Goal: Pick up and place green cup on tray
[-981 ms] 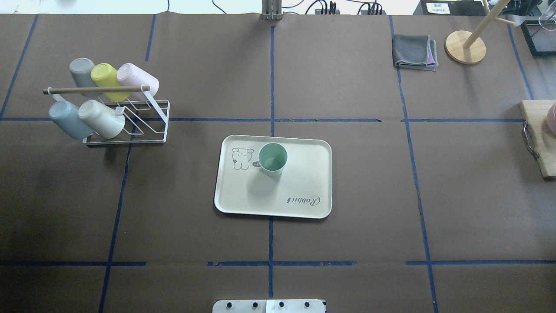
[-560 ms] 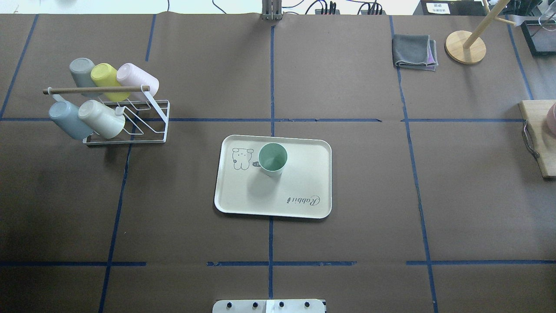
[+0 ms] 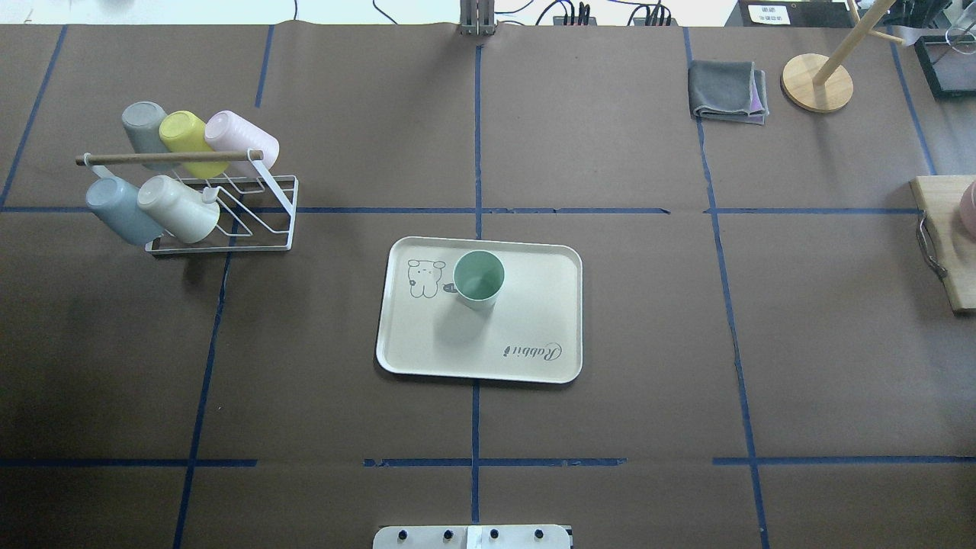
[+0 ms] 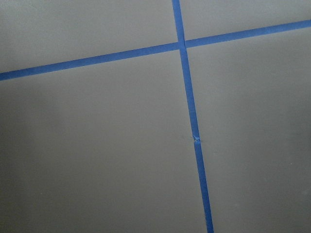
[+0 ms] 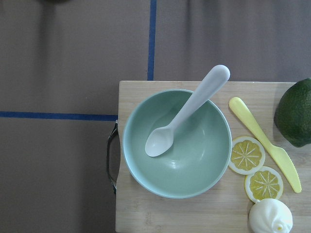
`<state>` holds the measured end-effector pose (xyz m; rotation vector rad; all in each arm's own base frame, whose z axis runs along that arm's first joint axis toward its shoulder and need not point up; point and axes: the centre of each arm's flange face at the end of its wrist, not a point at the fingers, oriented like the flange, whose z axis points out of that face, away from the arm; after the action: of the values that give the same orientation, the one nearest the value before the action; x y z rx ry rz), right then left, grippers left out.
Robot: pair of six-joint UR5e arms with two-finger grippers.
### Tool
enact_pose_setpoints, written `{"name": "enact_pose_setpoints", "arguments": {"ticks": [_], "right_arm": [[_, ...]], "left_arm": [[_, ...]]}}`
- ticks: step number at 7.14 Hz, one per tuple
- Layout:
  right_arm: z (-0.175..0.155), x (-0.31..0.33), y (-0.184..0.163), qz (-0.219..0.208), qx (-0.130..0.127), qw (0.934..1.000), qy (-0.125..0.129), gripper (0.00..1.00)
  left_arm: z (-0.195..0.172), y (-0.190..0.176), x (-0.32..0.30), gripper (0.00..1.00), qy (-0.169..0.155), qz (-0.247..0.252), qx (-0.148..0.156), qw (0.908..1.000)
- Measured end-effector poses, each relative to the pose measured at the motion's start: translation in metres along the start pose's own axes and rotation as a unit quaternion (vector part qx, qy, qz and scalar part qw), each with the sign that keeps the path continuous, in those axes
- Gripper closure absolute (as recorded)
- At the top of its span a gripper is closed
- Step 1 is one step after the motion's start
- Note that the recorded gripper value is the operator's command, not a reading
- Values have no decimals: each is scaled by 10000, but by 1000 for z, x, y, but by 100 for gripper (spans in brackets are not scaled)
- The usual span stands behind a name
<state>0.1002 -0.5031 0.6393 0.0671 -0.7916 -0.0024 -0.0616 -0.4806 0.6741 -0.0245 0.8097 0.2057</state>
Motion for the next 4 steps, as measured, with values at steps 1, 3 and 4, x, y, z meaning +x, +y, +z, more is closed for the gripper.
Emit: {"name": "enact_pose_setpoints", "arguments": {"ticks": [1,3,4], "right_arm": [[0,0,0,2,-2,10000,0,0],[0,0,0,4,-5,10000,0,0],[1,1,1,7,-7,10000,-1,0]], "left_arm": [[-1,-1,0,0,-2,-15,12,10000],[-6,-3,1,0,-10,-286,58,9996],[-6,-4,1,0,-14,-394,79,9992]]}}
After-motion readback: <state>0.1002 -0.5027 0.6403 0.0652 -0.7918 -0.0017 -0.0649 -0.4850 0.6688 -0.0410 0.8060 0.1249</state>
